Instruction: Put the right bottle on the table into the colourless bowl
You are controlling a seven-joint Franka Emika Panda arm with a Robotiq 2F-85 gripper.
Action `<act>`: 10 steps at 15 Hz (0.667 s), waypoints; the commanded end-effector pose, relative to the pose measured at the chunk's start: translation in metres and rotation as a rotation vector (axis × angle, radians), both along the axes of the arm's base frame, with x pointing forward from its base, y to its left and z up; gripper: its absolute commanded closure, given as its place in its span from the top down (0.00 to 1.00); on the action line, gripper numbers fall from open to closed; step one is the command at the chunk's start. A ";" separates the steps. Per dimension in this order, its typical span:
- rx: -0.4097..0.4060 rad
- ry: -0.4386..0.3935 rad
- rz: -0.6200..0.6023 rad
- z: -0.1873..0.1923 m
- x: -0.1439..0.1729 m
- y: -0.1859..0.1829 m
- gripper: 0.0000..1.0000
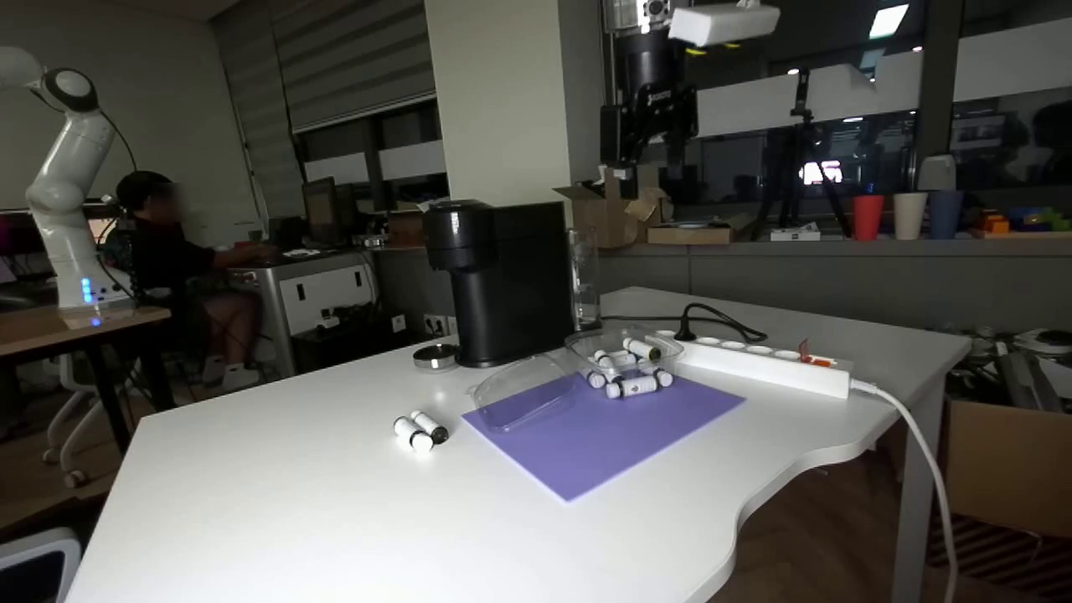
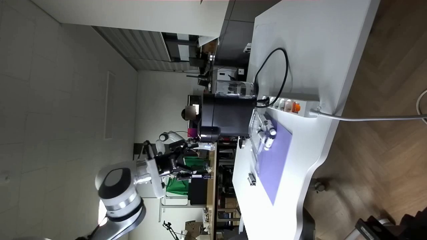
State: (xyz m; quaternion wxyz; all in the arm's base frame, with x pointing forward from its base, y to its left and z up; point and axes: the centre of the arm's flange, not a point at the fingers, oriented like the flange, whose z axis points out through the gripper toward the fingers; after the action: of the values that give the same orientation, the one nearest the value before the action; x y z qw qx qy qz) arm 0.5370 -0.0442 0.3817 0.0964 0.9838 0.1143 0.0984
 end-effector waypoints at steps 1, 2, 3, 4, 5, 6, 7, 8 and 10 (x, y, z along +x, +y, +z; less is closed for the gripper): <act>0.035 -0.057 0.029 -0.036 0.073 0.022 1.00; 0.037 -0.068 0.052 -0.051 0.088 0.038 1.00; 0.038 -0.077 0.068 -0.062 0.099 0.054 1.00; 0.042 -0.080 0.088 -0.075 0.109 0.073 1.00; 0.048 -0.074 0.111 -0.086 0.118 0.090 1.00; 0.057 -0.054 0.128 -0.098 0.125 0.109 1.00; 0.067 -0.028 0.139 -0.109 0.131 0.127 1.00; 0.076 -0.005 0.147 -0.119 0.136 0.142 1.00; 0.051 0.094 0.092 -0.139 0.142 0.167 1.00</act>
State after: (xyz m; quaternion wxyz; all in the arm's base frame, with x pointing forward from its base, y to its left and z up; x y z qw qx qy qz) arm 0.6464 0.0945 0.2588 0.0519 0.9736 0.1939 0.1091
